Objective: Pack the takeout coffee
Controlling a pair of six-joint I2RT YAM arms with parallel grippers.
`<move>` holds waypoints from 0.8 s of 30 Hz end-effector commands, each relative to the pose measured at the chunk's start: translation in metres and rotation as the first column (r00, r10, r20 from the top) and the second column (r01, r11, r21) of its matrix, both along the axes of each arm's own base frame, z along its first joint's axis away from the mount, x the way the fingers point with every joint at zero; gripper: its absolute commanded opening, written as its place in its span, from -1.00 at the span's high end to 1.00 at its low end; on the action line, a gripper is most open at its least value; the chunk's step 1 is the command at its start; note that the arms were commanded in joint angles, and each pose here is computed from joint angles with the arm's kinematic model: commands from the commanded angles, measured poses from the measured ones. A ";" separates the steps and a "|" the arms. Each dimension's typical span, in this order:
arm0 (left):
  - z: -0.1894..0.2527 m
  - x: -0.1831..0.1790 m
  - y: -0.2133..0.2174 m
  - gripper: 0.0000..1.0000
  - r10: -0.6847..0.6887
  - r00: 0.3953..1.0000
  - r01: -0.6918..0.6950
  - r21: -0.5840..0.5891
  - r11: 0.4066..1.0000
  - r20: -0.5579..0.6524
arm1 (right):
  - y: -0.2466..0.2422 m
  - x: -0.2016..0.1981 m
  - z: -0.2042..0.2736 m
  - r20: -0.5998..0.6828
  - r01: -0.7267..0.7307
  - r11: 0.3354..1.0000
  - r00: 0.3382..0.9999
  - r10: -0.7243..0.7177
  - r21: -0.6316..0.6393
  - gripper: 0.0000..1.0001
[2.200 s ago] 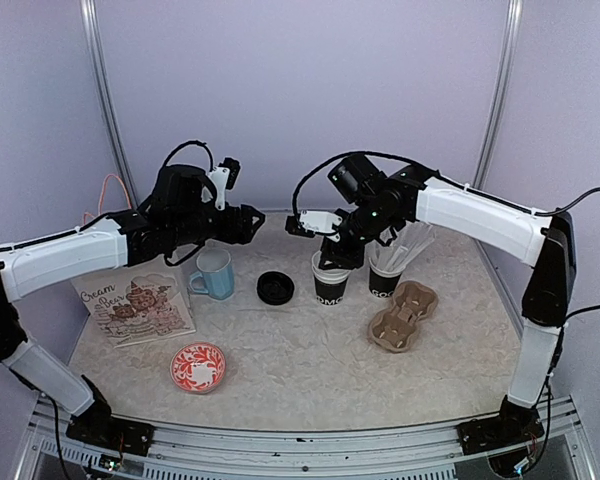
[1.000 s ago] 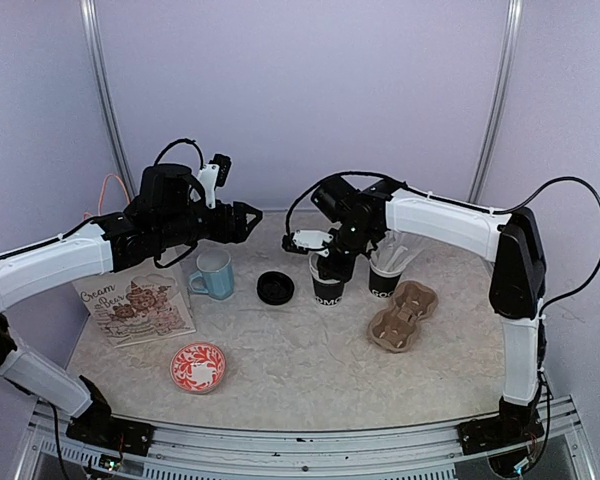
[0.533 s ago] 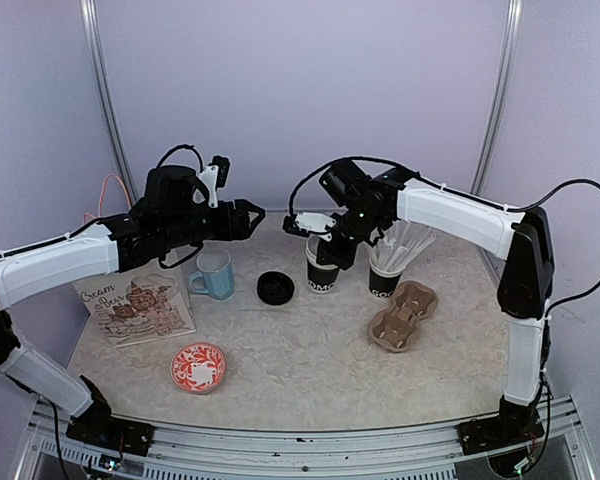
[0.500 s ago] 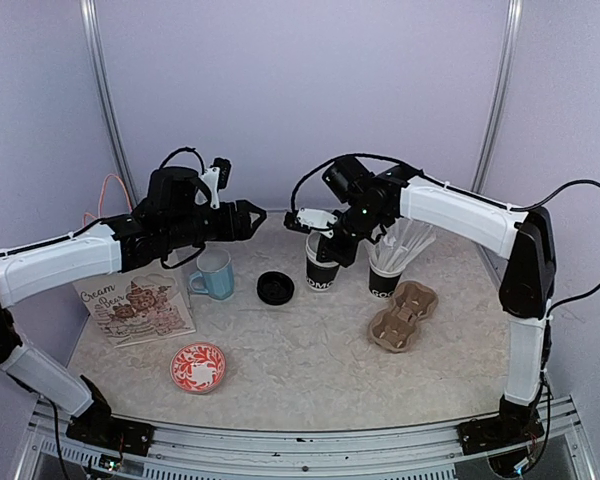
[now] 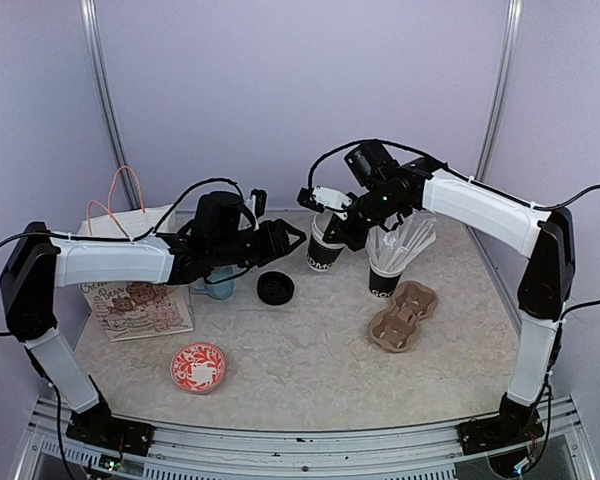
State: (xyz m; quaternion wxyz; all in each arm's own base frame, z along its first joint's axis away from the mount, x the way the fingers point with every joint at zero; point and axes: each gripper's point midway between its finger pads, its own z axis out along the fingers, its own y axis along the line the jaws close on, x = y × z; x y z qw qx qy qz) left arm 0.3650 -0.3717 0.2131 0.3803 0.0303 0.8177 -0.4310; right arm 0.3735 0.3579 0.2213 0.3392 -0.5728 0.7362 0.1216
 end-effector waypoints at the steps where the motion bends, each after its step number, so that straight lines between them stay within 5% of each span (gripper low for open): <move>1: 0.015 0.010 -0.015 -0.12 0.002 1.000 -0.003 -0.110 0.994 -0.005 | 0.000 -0.007 0.011 0.029 -0.017 0.999 0.999 0.016 0.028 1.00; 7: 0.003 0.013 -0.021 0.11 -0.008 0.999 0.005 -0.121 0.993 -0.031 | 0.004 -0.012 0.009 0.011 -0.036 0.998 0.999 0.036 0.045 1.00; 24: -0.012 0.018 -0.025 0.15 -0.003 0.999 -0.003 -0.115 0.993 -0.047 | 0.013 -0.023 0.005 0.010 -0.069 0.997 0.998 0.069 0.035 1.00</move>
